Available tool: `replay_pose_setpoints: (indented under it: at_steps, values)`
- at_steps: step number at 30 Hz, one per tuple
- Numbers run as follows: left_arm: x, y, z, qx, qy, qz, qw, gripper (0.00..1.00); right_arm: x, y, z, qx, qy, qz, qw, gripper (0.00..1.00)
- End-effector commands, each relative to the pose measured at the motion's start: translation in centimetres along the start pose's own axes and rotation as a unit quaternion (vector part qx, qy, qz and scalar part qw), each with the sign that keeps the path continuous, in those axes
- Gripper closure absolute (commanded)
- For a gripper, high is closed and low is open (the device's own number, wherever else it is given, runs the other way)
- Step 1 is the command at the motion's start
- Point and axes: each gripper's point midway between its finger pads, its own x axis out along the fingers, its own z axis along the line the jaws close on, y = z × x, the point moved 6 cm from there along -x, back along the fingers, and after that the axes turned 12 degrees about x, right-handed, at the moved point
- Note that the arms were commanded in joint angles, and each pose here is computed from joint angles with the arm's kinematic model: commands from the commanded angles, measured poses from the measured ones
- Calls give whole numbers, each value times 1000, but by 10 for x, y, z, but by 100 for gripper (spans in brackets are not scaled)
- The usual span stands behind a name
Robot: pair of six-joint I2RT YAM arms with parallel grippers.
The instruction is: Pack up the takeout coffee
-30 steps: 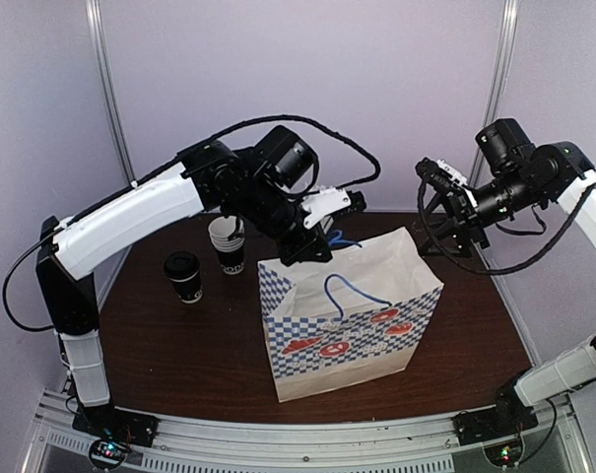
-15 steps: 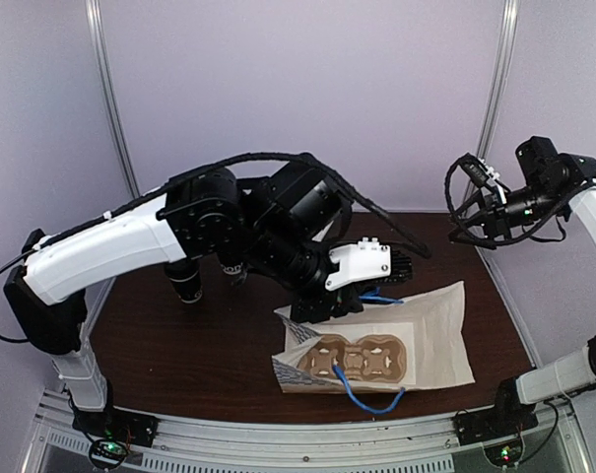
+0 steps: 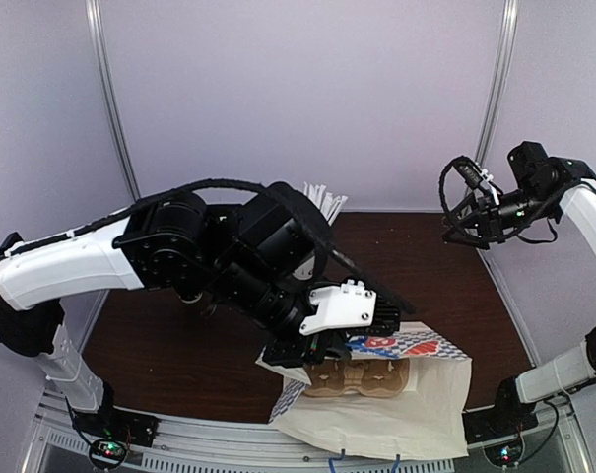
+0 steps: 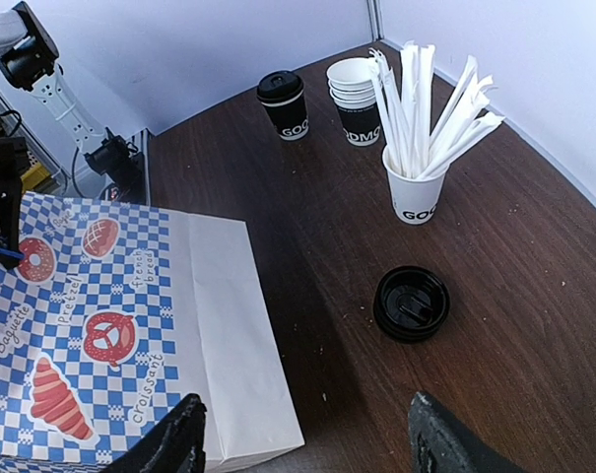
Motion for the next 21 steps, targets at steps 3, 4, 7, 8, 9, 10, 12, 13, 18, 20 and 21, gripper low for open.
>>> replay_pose_setpoints:
  at_steps: [3, 4, 7, 8, 9, 10, 12, 13, 18, 20, 21]
  values:
    - [-4, 2, 21, 5, -75, -3, 997, 98, 2, -2, -3, 7, -14, -13, 1000, 30]
    - [-2, 6, 32, 4, -95, 3, 995, 99, 2, -3, -3, 8, -13, -14, 1000, 30]
    - [4, 18, 68, -17, -130, -1, 991, 100, 2, -4, -5, 13, -10, -15, 1000, 30]
    - [5, 21, 79, -22, -138, -4, 990, 100, 2, -4, -4, 13, -10, -14, 1000, 31]
    - [6, 25, 90, -23, -147, -2, 989, 100, 2, -5, -3, 13, -10, -15, 1000, 31]
    - [6, 31, 101, -23, -159, 5, 987, 100, 1, -5, -2, 13, -11, -15, 1000, 31]
    - [7, 45, 123, -27, -185, 29, 982, 99, 0, -5, 0, 10, -13, -17, 1000, 31]
    - [4, 50, 134, -25, -196, 37, 980, 97, -1, -5, 2, 8, -15, -21, 1000, 31]
    - [6, 64, 159, -33, -202, 50, 978, 92, 0, -6, 2, 9, -21, -37, 999, 31]
    - [5, 65, 162, -34, -209, 54, 976, 64, -1, -6, 4, 5, -20, -40, 999, 30]
    - [1, 65, 165, -35, -220, 57, 973, 54, -1, -7, 5, 3, -19, -40, 999, 31]
